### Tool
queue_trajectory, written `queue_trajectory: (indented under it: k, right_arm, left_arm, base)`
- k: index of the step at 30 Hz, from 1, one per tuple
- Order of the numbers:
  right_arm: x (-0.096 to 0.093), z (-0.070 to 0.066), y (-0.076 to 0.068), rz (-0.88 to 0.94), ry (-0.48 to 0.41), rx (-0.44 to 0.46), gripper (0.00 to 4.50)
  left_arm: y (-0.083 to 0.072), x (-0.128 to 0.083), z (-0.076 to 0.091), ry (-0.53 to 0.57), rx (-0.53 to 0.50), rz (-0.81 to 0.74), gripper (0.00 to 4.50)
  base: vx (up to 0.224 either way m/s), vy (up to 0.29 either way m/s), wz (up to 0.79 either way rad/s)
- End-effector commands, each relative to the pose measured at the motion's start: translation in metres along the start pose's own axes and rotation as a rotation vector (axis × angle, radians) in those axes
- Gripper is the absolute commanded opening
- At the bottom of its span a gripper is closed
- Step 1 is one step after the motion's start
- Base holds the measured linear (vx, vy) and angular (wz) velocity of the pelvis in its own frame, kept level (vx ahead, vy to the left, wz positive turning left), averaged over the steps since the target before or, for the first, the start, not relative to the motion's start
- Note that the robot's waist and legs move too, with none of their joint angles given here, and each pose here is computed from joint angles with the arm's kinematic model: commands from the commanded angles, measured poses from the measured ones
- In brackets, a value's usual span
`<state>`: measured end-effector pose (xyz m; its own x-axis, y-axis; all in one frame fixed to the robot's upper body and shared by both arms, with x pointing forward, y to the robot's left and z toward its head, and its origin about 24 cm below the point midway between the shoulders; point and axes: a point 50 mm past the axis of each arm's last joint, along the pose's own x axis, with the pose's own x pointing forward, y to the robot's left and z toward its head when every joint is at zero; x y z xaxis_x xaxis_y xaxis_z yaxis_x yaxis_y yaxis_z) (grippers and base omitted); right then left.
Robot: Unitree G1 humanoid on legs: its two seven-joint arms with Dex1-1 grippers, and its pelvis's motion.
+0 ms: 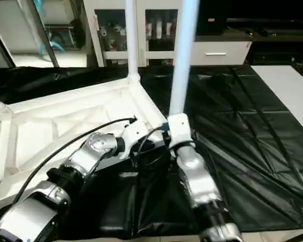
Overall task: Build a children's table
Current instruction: Rotate leg to tighten
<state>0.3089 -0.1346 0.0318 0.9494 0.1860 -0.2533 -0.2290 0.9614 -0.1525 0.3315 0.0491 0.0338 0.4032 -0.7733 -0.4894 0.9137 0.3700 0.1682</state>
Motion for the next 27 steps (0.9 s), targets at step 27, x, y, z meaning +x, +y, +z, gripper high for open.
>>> queue_trajectory:
  k: [27]
  right_arm:
    - [-0.118,-0.007,-0.081,0.606,0.224,-0.177,3.52]
  left_arm:
    - [-0.040,-0.002,-0.001,-0.192,0.243,-0.429,0.00]
  base:
    - [0.000,0.000,0.00]
